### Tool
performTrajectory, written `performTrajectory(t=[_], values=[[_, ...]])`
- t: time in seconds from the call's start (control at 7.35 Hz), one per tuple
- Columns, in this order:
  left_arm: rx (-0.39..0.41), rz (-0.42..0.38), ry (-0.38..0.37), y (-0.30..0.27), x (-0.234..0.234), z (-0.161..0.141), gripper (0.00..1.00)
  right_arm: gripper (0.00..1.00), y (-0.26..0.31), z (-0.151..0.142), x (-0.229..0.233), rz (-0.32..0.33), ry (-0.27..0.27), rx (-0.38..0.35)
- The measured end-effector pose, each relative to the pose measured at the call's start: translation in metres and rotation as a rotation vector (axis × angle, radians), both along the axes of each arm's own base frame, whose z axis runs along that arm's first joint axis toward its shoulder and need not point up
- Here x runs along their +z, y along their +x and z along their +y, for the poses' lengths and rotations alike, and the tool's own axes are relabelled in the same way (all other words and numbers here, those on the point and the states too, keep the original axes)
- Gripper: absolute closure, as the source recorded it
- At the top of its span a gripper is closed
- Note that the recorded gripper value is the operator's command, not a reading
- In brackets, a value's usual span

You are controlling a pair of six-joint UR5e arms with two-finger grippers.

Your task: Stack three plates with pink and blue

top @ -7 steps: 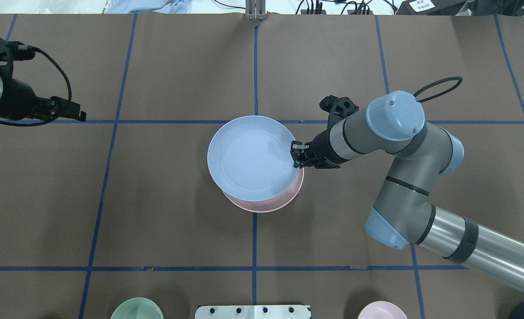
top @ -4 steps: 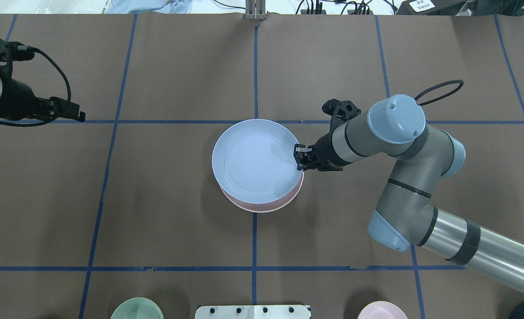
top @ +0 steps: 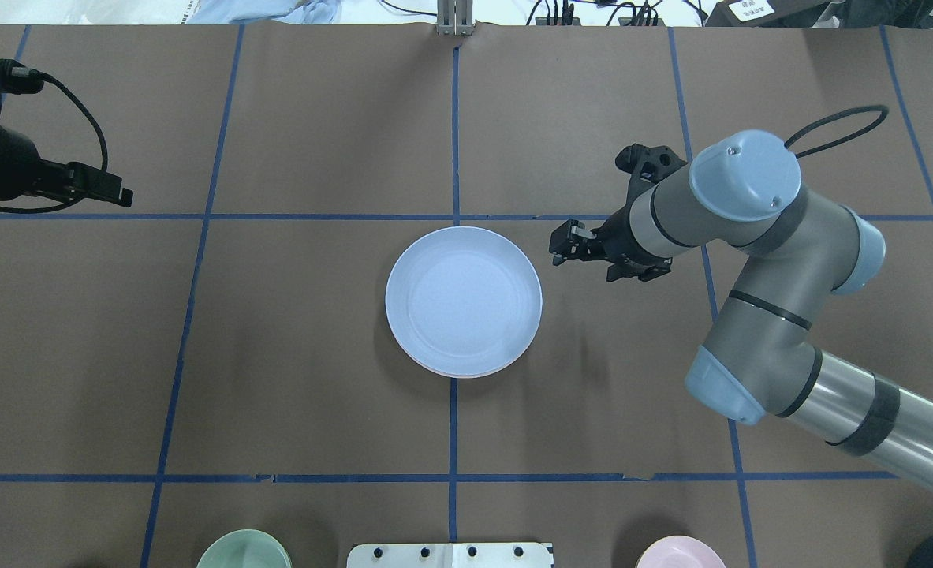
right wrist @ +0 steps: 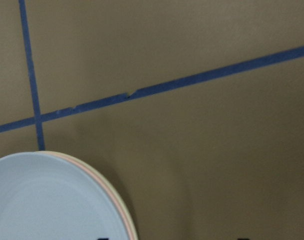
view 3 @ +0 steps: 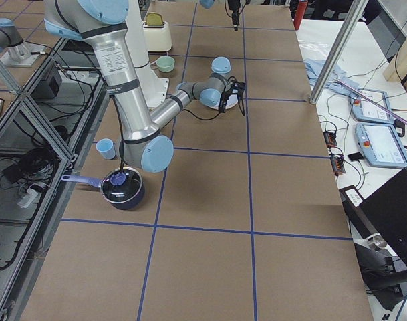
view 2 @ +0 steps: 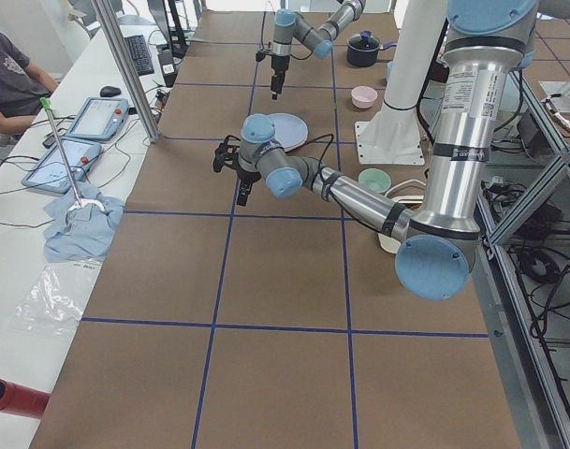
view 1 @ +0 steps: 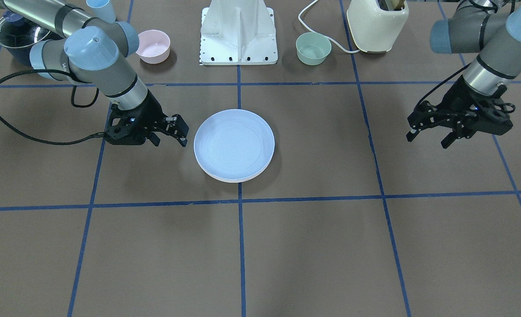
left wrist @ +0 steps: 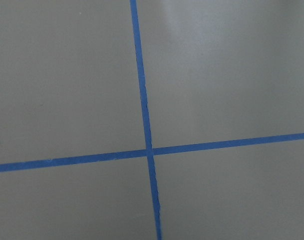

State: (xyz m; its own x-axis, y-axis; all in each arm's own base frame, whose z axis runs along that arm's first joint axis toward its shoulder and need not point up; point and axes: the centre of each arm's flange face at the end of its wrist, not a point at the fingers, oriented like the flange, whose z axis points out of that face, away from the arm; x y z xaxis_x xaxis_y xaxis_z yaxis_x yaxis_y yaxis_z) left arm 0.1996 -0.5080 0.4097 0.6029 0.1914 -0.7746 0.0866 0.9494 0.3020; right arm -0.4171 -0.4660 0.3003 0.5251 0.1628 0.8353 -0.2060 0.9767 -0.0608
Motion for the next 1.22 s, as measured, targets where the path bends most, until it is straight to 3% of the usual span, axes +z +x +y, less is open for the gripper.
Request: performTrajectory(t=[0.27,0.68,0.82,0.95,1.22], values=[[0.035,-0.122,0.102,-0.059,0.024,-0.018,0.0,0.0,0.071,-0.023,0.022,0.163,0.097,-0.087],[0.121,-0.374,0.231,-0.18,0.113,-0.03,0.0,0.0,0.218,-0.039,0.132,0.321,0.209,-0.253],[0.138,-0.417,0.232,-0.214,0.139,-0.031,0.0,0.0,0.266,-0.036,0.167,0.336,0.219,-0.288],[0.137,-0.434,0.226,-0.233,0.153,-0.029,0.0,0.0,0.309,-0.033,0.197,0.302,0.191,-0.296],[0.139,-0.45,0.199,-0.247,0.181,-0.019,0.0,0.0,0.369,-0.025,0.241,0.239,0.118,-0.247]])
